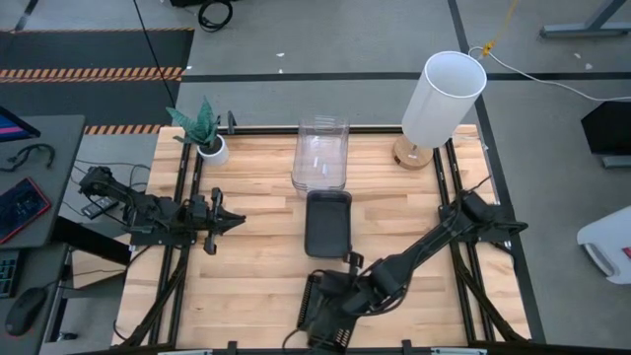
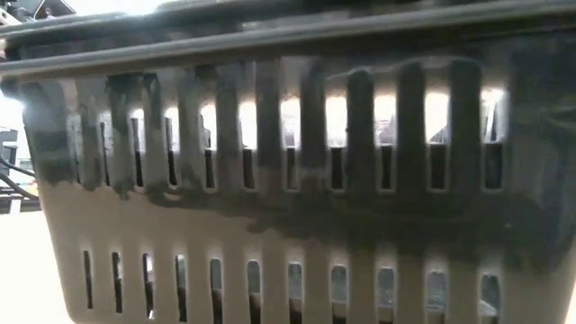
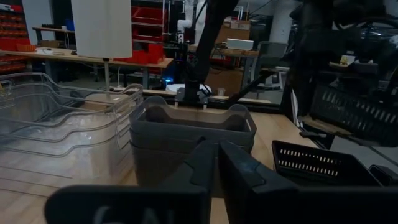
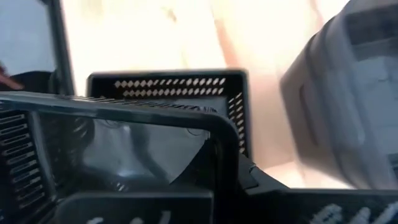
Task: Stack baskets by color
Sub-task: Stack the right black bin on top of the black bin
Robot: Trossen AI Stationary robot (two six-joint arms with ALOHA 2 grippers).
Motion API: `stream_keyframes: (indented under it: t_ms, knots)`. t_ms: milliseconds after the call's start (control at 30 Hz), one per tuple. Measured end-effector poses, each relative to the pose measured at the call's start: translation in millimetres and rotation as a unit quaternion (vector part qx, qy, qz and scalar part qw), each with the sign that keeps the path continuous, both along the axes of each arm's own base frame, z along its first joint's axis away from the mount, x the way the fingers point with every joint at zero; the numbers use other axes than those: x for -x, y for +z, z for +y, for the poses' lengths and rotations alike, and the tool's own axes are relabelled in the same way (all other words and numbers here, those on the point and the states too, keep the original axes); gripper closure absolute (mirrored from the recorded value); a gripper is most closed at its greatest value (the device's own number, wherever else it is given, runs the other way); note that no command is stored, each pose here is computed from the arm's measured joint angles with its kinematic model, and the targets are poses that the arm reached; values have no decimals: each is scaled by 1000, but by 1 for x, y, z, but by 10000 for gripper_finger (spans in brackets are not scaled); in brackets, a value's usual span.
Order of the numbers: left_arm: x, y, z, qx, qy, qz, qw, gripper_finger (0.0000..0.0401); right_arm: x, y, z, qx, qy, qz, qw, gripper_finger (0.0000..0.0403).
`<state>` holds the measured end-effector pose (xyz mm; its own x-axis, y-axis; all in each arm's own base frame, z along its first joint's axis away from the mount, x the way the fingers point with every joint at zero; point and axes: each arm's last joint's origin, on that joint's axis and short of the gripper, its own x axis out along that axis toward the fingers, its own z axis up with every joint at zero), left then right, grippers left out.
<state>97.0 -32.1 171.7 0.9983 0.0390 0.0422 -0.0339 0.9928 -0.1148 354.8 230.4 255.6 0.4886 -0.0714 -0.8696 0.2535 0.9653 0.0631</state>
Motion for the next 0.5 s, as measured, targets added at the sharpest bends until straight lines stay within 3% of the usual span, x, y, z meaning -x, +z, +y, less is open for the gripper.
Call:
stream_keyframes:
  t_ms: [233,500]
  knots:
    - [0,0,0,0,0,0,1000,366,-21,4,-11,17,-18,5,1000,397]
    - [0,0,0,0,0,0,1000,378,-25,-6,-23,36,-14,24,999,397]
